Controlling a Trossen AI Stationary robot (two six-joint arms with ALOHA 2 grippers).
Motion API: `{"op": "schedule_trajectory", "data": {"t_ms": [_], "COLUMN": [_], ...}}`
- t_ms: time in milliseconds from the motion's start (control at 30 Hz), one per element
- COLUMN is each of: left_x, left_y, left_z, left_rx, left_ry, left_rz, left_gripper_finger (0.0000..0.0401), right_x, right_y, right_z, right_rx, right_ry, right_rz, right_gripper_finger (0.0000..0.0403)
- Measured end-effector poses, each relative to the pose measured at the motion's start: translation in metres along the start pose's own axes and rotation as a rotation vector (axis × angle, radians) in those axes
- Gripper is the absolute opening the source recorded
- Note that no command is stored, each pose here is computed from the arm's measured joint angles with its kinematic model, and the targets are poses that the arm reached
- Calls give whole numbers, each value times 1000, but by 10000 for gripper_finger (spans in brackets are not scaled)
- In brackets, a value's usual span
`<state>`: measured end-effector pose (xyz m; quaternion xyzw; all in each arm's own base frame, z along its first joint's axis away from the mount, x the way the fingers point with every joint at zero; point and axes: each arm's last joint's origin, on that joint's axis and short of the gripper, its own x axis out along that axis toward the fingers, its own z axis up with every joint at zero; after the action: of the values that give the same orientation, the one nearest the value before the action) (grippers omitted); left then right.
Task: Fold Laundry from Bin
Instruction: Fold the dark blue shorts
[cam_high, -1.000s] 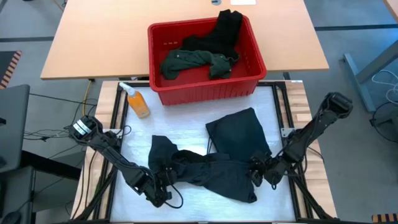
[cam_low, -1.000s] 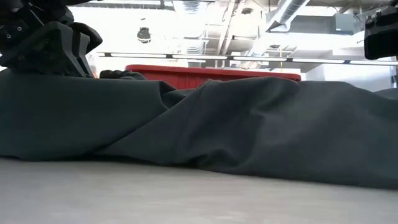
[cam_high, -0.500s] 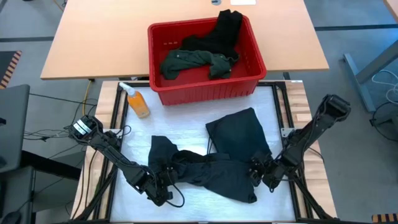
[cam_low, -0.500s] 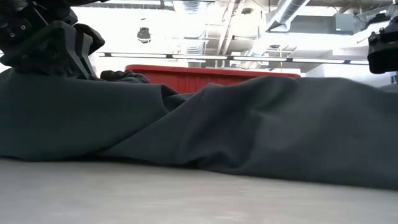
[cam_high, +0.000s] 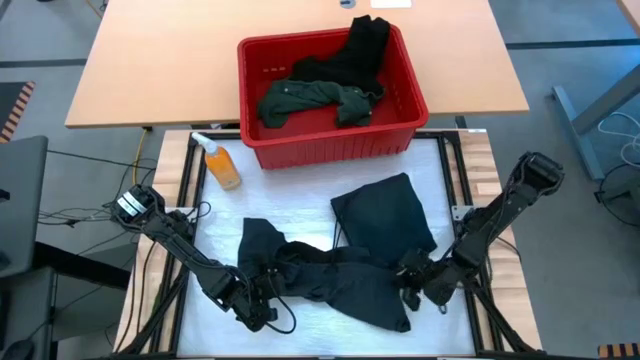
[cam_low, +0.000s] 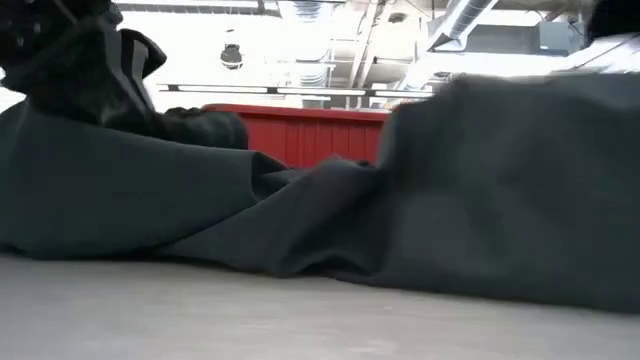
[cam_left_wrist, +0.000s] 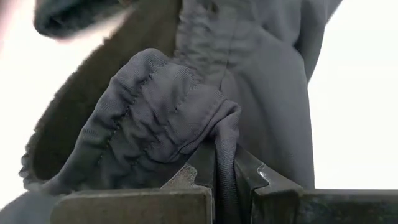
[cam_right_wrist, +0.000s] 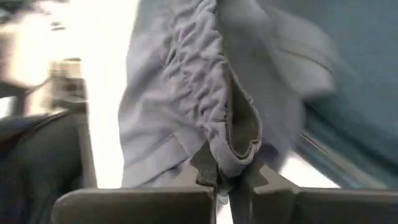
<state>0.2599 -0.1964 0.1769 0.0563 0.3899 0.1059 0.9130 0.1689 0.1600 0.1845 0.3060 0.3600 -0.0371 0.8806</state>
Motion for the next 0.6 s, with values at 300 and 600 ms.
{"op": "schedule_trajectory", "data": {"t_ms": [300, 600], "left_x": [-51, -102], "left_y": [19, 26], "left_z": [23, 17], "left_rx": [-6, -35], "left_ry": [-300, -440], "left_rz": [203, 235], "left_gripper_finger": [0, 0], "right_x": [-62, -66], "right_y": [67, 86], "right_z": [60, 69], "right_rx": [-674, -898], "right_ry": [-218, -93], "right_rz": [209, 111], "right_gripper_finger": [33, 33]}}
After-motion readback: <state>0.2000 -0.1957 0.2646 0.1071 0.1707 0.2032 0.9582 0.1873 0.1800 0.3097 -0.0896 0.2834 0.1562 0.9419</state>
